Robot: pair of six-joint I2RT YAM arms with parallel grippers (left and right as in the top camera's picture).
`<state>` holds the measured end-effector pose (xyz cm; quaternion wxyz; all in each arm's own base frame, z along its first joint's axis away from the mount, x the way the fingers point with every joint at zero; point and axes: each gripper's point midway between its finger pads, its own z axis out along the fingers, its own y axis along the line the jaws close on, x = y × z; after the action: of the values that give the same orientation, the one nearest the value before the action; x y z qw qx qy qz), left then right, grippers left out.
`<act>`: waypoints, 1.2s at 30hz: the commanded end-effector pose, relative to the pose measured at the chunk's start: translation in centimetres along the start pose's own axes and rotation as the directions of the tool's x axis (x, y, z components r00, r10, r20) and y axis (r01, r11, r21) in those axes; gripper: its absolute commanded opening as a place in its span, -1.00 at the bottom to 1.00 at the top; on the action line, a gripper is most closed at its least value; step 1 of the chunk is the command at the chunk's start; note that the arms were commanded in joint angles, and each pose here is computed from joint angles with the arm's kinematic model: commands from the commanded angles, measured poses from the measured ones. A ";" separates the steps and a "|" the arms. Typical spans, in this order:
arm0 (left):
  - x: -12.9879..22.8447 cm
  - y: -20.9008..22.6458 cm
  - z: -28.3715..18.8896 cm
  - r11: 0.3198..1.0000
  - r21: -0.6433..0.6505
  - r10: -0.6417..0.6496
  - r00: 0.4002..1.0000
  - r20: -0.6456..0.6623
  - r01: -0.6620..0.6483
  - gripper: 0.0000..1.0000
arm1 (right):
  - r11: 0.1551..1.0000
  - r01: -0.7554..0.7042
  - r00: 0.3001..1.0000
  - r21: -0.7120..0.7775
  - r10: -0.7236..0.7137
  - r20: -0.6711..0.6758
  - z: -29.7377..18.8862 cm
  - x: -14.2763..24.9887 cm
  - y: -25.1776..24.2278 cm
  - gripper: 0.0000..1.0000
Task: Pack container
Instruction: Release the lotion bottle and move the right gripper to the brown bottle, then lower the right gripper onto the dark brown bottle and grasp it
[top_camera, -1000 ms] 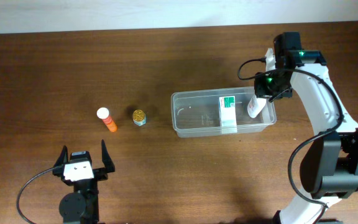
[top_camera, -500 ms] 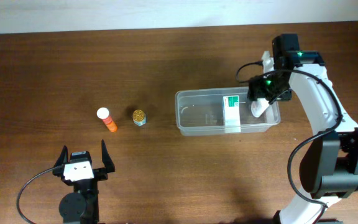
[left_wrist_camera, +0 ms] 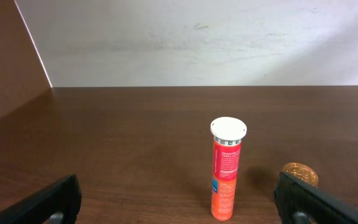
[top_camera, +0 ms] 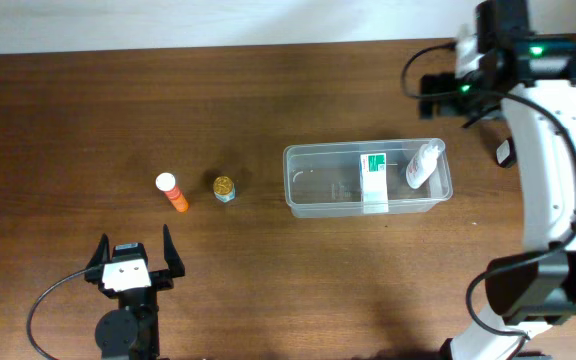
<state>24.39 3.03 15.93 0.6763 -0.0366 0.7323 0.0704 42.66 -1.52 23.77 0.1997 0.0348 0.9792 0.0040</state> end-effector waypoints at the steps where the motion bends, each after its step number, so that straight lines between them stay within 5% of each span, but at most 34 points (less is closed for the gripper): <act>1: 0.1 -0.1 0.0 1.000 0.010 0.015 1.000 0.004 -0.015 0.99 | 0.961 -0.149 0.987 0.231 0.132 0.087 -2.5 -0.8 -7.4 0.97; 7: 0.1 -0.1 0.0 1.000 0.010 0.015 1.000 0.004 -0.015 0.99 | 0.947 -0.151 0.988 0.283 0.142 0.054 -1.5 -0.1 -14.0 0.97; 10: 0.1 -0.1 0.0 1.000 0.010 0.015 1.000 0.004 -0.015 0.99 | 0.978 -0.025 1.000 0.208 0.026 -0.002 0.0 0.2 -14.7 0.97; 24: 0.1 -0.1 0.0 1.000 0.010 0.014 1.000 0.004 -0.014 0.99 | 0.990 0.143 0.978 -0.004 -0.142 -0.151 8.5 2.7 -17.4 0.86; 36: 0.1 -0.1 0.0 1.000 0.010 0.015 1.000 0.004 -0.015 0.99 | 0.996 0.067 0.978 -0.067 -0.079 -0.191 13.7 4.3 -19.7 0.77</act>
<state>24.39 3.03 15.93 0.6763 -0.0366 0.7323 0.0704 42.13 -21.13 9.24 0.0926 -0.0023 0.9956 0.0166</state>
